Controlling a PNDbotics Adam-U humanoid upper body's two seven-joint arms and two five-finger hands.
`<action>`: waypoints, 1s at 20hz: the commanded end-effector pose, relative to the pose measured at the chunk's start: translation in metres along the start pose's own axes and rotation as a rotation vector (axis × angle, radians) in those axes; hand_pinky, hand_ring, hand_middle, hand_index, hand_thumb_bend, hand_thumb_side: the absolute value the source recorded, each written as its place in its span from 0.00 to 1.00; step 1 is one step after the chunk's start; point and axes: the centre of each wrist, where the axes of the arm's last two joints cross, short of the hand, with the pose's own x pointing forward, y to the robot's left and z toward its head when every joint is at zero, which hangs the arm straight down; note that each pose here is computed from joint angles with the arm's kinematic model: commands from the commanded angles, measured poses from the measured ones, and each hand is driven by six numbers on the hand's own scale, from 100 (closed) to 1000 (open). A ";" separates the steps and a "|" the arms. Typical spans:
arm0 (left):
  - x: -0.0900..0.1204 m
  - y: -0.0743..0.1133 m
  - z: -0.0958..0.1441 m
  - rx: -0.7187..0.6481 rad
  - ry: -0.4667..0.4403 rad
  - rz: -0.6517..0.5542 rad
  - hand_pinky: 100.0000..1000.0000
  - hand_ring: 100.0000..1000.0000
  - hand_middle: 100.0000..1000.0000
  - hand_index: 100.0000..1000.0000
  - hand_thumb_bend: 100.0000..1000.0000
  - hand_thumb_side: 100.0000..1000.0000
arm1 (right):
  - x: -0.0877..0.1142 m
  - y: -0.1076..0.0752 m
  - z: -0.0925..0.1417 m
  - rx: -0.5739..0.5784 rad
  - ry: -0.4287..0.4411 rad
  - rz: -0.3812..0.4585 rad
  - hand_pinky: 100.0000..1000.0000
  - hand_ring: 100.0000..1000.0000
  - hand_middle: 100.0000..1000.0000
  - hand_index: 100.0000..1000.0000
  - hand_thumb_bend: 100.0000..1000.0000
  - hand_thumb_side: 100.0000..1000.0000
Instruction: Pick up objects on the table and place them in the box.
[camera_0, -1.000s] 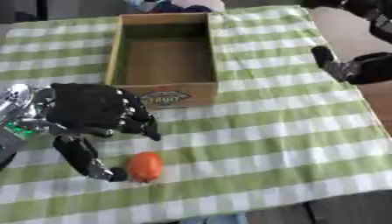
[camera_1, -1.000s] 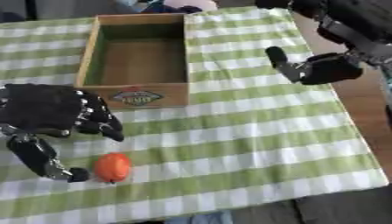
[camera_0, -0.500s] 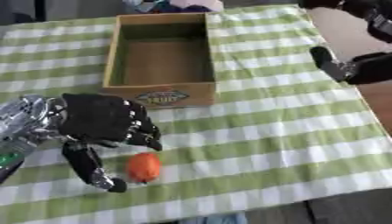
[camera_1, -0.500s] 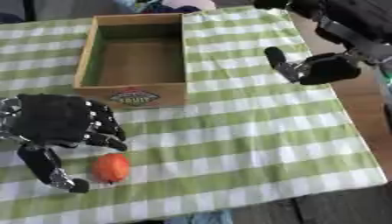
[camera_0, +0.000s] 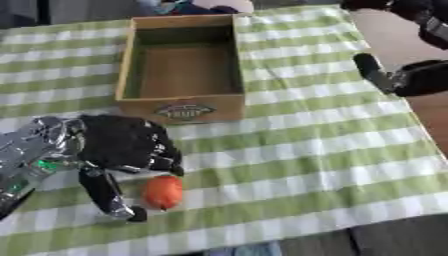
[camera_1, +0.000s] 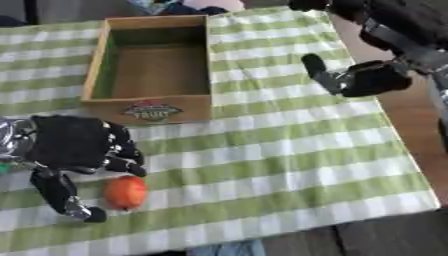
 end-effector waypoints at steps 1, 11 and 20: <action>-0.003 -0.003 0.003 -0.273 -0.200 -0.152 0.66 0.63 0.66 0.82 0.32 0.50 | 0.001 -0.011 0.000 -0.005 -0.013 0.027 0.77 0.80 0.81 0.96 0.00 0.32; -0.009 -0.011 0.013 0.007 -0.201 -0.044 0.40 0.36 0.34 0.53 0.00 0.18 | 0.001 -0.012 0.000 -0.005 -0.012 0.028 0.77 0.80 0.81 0.96 0.00 0.32; -0.030 0.023 0.071 0.088 -0.105 -0.039 0.43 0.37 0.34 0.53 0.00 0.18 | 0.001 -0.010 0.002 0.008 -0.010 0.024 0.77 0.80 0.81 0.96 0.00 0.33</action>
